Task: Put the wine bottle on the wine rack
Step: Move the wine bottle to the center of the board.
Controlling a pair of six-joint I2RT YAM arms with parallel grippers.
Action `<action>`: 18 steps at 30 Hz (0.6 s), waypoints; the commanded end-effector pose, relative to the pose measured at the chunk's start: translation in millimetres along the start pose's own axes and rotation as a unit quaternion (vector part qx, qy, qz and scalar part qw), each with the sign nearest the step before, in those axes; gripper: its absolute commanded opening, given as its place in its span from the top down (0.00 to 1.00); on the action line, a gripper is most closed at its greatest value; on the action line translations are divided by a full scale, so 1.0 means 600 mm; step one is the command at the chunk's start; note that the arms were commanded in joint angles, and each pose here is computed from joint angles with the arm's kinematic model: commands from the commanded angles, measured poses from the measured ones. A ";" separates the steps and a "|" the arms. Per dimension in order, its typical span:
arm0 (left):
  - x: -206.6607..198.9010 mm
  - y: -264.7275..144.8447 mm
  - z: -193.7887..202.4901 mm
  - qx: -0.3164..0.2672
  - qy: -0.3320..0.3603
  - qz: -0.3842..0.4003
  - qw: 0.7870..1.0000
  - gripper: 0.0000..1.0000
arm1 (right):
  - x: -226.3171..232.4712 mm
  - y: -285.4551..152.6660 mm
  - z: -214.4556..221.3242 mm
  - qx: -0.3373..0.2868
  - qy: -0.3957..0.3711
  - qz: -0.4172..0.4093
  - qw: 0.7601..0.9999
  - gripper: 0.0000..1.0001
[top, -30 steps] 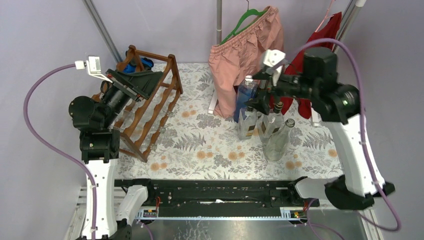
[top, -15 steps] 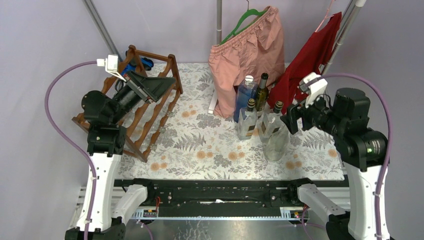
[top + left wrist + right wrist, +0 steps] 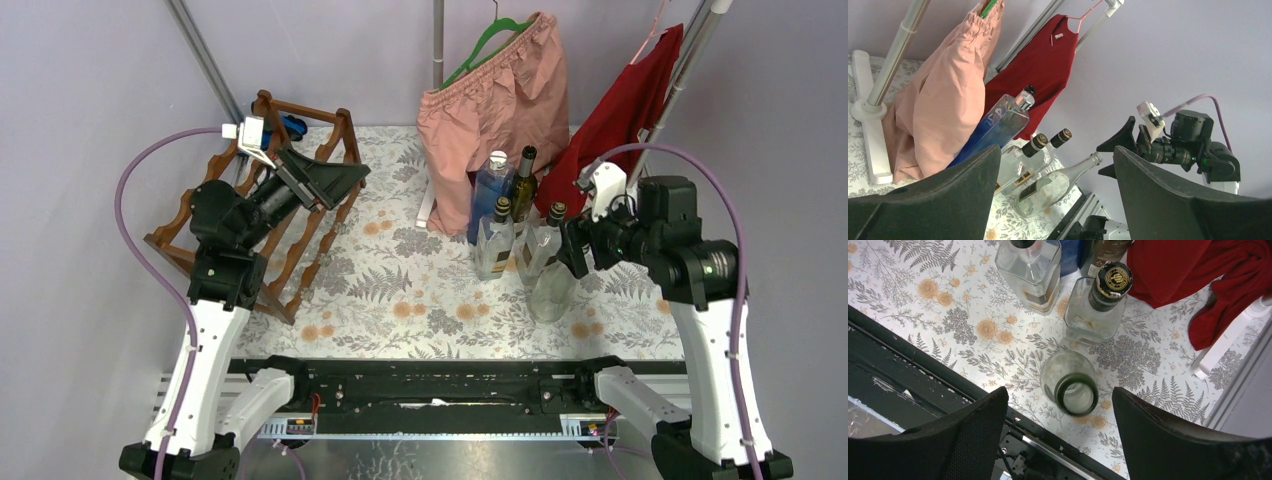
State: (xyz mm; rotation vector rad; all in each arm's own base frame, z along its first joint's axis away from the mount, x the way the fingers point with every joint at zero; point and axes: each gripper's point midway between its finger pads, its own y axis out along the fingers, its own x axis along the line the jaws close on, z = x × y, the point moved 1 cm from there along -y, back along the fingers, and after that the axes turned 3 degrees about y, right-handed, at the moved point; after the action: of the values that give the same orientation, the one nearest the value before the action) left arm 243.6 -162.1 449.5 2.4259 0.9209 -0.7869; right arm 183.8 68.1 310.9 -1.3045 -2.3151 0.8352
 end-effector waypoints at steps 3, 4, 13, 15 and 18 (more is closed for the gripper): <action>0.002 -0.012 0.011 -0.013 0.007 -0.003 1.000 0.11 | -0.015 0.031 -0.003 0.014 -0.006 0.002 1.000 0.18; 0.003 -0.015 0.014 -0.015 0.006 -0.005 1.000 0.11 | -0.017 0.035 0.001 0.020 -0.005 0.002 1.000 0.19; 0.007 -0.023 0.017 -0.024 0.003 -0.012 1.000 0.11 | -0.024 0.046 0.017 0.048 -0.015 0.004 0.999 0.38; 0.005 -0.021 0.016 -0.022 0.006 -0.009 1.000 0.11 | -0.024 0.045 0.020 0.051 -0.015 0.005 0.999 0.49; 0.004 -0.019 0.015 -0.019 0.007 -0.007 1.000 0.11 | -0.023 0.044 0.021 0.052 -0.014 0.004 0.999 0.65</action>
State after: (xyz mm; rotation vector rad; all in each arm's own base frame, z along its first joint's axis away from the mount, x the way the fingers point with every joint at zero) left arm 235.2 -157.9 428.5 2.3912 0.9658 -0.8026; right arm 202.7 66.4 281.9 -1.2469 -2.2572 0.9575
